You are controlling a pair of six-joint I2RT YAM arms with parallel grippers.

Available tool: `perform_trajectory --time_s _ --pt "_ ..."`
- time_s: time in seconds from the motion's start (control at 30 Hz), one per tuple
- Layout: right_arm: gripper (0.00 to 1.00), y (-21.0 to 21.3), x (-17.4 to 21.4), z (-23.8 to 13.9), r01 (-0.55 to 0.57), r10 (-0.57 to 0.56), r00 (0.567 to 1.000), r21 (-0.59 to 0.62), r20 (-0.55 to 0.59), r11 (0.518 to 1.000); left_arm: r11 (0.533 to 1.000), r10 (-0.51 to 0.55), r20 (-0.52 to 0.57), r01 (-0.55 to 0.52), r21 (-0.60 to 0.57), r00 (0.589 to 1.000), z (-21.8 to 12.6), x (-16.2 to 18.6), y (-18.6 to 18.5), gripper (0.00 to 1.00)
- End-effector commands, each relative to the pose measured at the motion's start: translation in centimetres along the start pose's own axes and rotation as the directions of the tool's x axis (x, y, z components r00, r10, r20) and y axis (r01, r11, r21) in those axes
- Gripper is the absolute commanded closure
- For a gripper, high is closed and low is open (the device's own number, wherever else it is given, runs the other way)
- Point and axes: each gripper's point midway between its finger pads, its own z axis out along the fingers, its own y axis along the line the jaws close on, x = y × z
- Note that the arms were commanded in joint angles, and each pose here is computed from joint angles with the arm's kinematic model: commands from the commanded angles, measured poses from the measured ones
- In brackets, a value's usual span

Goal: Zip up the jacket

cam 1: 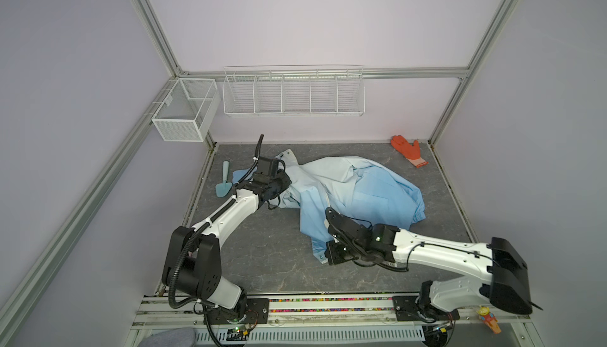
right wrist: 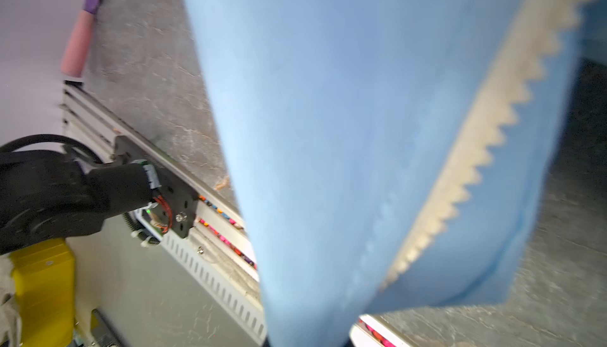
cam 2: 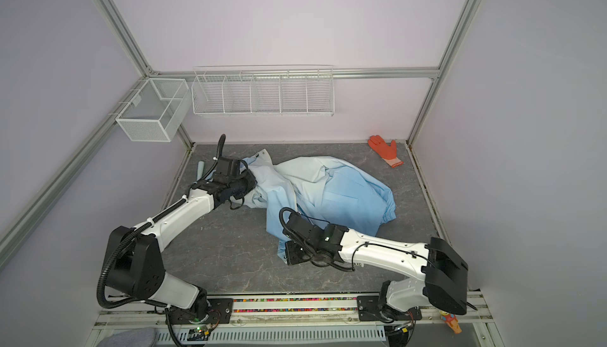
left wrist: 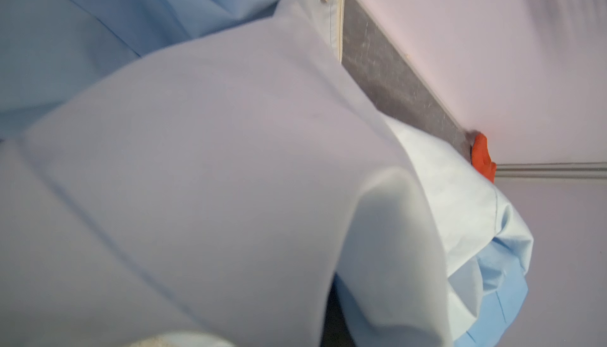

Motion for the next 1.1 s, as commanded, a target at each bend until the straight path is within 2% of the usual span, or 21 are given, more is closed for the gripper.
perform_trajectory --time_s 0.0,0.17,0.3,0.4,0.47,0.53,0.7,0.8,0.87,0.9,0.97,1.07 --pt "0.94 -0.6 0.9 -3.0 0.075 -0.076 0.996 -0.032 -0.055 0.997 0.995 0.067 0.054 -0.062 -0.081 0.996 -0.3 -4.3 0.9 1.00" --pt "0.94 -2.0 1.2 -6.8 0.116 -0.119 0.992 -0.066 -0.052 0.991 0.988 0.097 0.086 -0.086 -0.126 0.992 -0.6 -8.6 0.8 1.00" --pt "0.94 -0.3 -0.3 -11.0 0.159 -0.151 0.987 -0.164 0.057 0.974 0.984 0.142 0.121 -0.126 -0.130 0.983 -1.6 -11.1 -0.9 1.00" --pt "0.94 1.8 -1.9 -14.5 0.220 -0.182 0.969 -0.246 0.169 0.944 0.981 0.163 0.136 -0.146 -0.126 0.977 -2.2 -12.4 -2.1 1.00" --pt "0.94 2.7 -2.6 -15.6 0.239 -0.178 0.959 -0.294 0.218 0.925 0.980 0.173 0.130 -0.157 -0.122 0.976 -2.1 -12.8 -2.6 1.00" --pt "0.94 2.6 -2.9 -14.8 0.215 -0.156 0.968 -0.327 0.199 0.920 0.979 0.176 0.107 -0.163 -0.119 0.979 -1.6 -12.6 -2.7 1.00" --pt "0.94 0.6 -1.6 -8.2 0.076 -0.085 0.996 -0.372 -0.008 0.925 0.975 0.174 0.046 -0.166 -0.148 0.984 0.4 -11.1 -1.1 1.00" --pt "0.94 -2.4 0.4 -3.3 -0.013 -0.036 0.983 -0.265 -0.178 0.964 0.967 0.185 0.013 -0.179 -0.180 0.983 1.4 -10.7 -0.3 1.00" --pt "0.93 -3.8 1.0 -1.2 -0.046 -0.004 0.972 -0.205 -0.236 0.978 0.961 0.185 -0.013 -0.184 -0.205 0.983 2.2 -10.5 0.2 1.00" --pt "0.88 -4.9 1.9 -0.3 -0.066 0.019 0.963 -0.167 -0.268 0.984 0.960 0.184 -0.023 -0.185 -0.211 0.983 2.3 -10.4 0.3 0.92" --pt "0.71 -5.9 1.8 0.2 -0.070 0.040 0.964 -0.107 -0.262 0.992 0.959 0.175 -0.038 -0.179 -0.220 0.984 2.4 -10.0 0.7 0.72" --pt "0.41 -7.1 0.6 -0.8 -0.053 0.051 0.976 -0.006 -0.210 0.999 0.966 0.155 -0.033 -0.159 -0.205 0.987 1.5 -9.1 1.1 0.54"
